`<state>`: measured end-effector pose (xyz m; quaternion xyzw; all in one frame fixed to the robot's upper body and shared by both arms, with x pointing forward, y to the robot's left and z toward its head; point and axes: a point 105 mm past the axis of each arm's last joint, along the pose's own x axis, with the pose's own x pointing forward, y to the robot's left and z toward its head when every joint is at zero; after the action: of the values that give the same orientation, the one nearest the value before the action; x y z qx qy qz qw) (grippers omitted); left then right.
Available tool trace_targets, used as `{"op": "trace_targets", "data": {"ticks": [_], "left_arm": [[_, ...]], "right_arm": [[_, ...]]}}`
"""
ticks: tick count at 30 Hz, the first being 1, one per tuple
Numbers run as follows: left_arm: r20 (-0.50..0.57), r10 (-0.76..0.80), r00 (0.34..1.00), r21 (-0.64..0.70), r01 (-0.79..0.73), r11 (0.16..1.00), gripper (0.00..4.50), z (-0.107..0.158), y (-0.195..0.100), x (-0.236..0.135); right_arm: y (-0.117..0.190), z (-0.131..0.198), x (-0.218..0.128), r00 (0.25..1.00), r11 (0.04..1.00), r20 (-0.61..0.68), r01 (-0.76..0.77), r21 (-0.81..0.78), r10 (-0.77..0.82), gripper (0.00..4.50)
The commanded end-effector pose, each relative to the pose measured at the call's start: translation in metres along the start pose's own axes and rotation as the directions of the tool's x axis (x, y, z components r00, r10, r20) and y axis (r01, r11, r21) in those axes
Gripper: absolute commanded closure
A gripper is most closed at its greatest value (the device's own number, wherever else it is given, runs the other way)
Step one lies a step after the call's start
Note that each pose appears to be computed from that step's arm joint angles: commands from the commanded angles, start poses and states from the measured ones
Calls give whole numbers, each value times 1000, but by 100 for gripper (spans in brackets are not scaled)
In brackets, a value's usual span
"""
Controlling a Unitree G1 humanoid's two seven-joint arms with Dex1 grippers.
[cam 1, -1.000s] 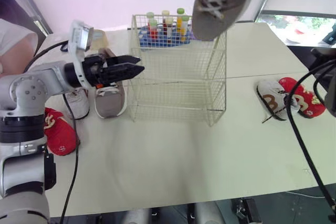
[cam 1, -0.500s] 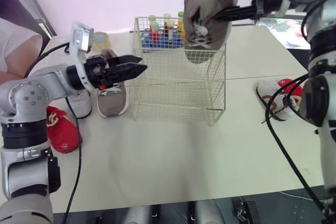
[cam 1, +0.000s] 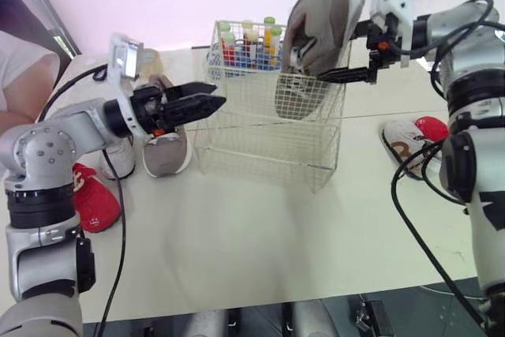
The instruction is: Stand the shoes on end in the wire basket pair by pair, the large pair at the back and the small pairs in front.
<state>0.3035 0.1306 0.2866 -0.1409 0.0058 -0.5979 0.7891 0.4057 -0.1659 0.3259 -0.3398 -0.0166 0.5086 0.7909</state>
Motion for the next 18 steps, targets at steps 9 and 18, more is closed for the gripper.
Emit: {"op": "trace_targets", "data": {"ticks": [9,18], "left_arm": [[12,-30,999,39,29,999,0,7,-10,3],[19,40,999,72,-42,997,0,12,0,-5]], "right_arm": [[-43,58,-64,947,924,72,320,-211,-312,5],[-38,40,-85,913,912,120,401,-92,-389,5]]}}
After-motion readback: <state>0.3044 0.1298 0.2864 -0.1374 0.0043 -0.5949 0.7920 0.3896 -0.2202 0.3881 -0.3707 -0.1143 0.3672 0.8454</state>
